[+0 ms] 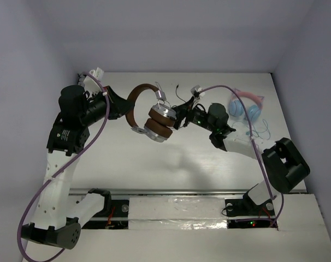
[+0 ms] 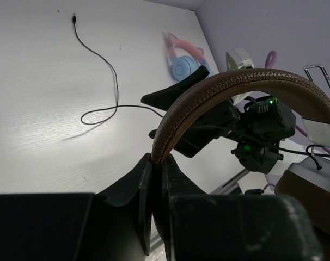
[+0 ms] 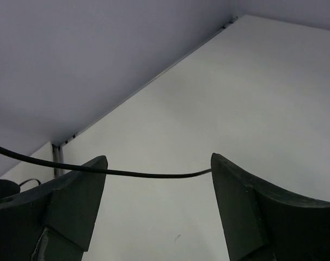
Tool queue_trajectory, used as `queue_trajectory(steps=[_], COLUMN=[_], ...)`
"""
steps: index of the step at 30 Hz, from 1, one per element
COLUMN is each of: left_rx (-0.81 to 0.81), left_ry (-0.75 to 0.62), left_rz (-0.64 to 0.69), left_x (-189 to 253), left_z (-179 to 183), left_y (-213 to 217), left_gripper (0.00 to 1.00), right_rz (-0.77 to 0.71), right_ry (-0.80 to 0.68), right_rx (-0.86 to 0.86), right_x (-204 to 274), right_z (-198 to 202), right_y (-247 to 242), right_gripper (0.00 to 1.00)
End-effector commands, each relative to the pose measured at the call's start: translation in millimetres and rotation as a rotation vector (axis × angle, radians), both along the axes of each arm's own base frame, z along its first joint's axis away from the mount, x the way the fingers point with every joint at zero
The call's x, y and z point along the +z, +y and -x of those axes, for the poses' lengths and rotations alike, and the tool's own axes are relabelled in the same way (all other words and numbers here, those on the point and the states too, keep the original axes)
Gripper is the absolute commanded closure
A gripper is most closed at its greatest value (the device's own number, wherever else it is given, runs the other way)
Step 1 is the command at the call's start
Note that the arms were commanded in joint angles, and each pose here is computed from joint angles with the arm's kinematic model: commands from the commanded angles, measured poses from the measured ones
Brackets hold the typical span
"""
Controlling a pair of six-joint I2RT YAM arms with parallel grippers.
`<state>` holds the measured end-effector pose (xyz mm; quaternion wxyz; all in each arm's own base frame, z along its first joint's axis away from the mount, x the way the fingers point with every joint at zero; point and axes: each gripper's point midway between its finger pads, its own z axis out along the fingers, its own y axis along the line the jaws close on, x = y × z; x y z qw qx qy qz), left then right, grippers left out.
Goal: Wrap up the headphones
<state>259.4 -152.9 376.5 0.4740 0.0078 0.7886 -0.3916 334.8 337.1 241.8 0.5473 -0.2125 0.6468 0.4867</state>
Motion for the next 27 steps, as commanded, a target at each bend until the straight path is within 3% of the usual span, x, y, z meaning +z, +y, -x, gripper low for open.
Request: queue_trajectory(steps=[1,7,13,16,17,20,27], left_rx=[-0.041,-0.056,-0.063,-0.078,-0.078,-0.070,0.012], left_ry=[-0.119,-0.134,-0.145,-0.151,-0.163,-0.166,-0.161], left_rz=[0.068,0.088,0.097,0.114,0.120,0.135,0.275], left_x=[44.3,52.0,62.3,64.9,67.5,65.1,59.5], left_z=[16.0,24.2,28.8,28.6,27.5,21.0,-7.8], left_y=[-6.1,-7.4,-7.8,-10.6,-11.0,-11.9,-12.3], left_gripper=[1.00,1.00,1.00,1.00,1.00,1.00,1.00], right_rz=[-0.079,-0.160,-0.208,-0.209,-0.217,-0.225,-0.152], right_ry=[-0.120,-0.134,-0.116,-0.100,-0.089,-0.067,0.041], right_rx=[-0.061,-0.079,-0.016,0.027,0.042,0.085,0.089], right_x=[39.6,47.9,48.0,39.6,39.1,33.4,9.8], right_z=[-2.4,-6.4,0.4,6.3,8.5,18.4,45.9], right_y=[-7.4,3.8,15.3,19.5,20.8,21.5,29.6], right_gripper=[0.17,0.18,0.32,0.49,0.62,0.76,0.91])
